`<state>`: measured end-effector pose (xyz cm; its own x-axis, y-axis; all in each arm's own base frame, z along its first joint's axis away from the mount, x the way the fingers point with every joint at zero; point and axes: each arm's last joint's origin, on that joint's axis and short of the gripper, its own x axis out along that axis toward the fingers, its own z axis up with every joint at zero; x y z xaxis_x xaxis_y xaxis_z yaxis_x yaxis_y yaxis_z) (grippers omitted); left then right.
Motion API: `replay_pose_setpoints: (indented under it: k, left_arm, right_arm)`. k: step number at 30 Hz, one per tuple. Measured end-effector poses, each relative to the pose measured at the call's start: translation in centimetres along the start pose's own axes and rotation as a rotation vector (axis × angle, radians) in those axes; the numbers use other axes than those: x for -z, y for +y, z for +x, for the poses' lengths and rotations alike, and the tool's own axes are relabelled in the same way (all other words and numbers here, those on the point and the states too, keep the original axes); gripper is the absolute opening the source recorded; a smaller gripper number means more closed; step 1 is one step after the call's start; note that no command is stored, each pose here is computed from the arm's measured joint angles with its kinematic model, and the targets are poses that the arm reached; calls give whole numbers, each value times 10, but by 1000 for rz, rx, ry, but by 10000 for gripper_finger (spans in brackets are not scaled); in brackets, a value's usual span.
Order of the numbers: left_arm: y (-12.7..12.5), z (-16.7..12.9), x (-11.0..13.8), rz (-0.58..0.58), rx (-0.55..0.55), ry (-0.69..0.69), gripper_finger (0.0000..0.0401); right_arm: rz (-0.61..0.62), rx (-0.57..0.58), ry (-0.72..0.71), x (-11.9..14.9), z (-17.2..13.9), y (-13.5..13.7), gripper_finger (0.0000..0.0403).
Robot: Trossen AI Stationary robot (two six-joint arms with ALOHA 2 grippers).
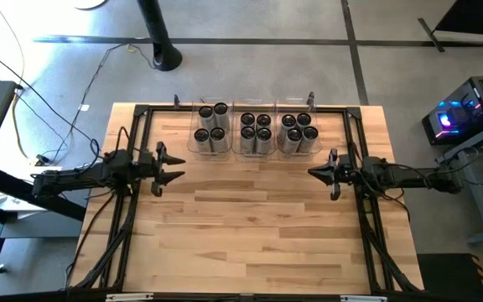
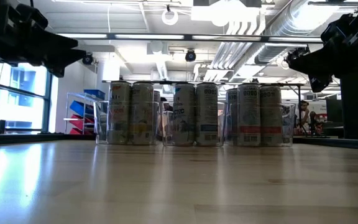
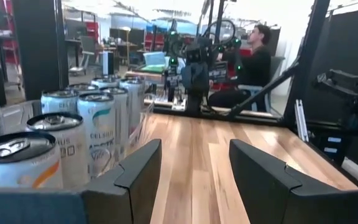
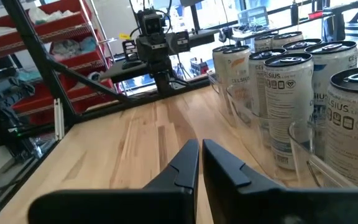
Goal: Sort soda cans
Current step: Return to Home Position
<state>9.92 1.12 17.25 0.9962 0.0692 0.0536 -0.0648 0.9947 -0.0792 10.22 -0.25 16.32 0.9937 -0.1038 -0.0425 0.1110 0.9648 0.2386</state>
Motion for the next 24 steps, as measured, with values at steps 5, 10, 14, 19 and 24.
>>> replay_pose_setpoints:
  k: [5, 10, 14, 19, 24]
  left_arm:
    - [0, 0, 2, -4, -3, 22, 182]
    - [0, 0, 2, -3, -3, 22, 182]
    - [-1, 0, 2, 12, 2, 22, 182]
    - [-8, -3, 3, -66, 86, 39, 182]
    - [-13, -3, 5, 28, 113, 45, 182]
  right_arm:
    - [0, -2, 0, 0, 0, 0, 16]
    - [0, -3, 1, 0, 0, 0, 16]
    - [0, -2, 0, 0, 0, 0, 16]
    - [0, -3, 0, 0, 0, 0, 16]
    - [0, -3, 0, 0, 0, 0, 16]
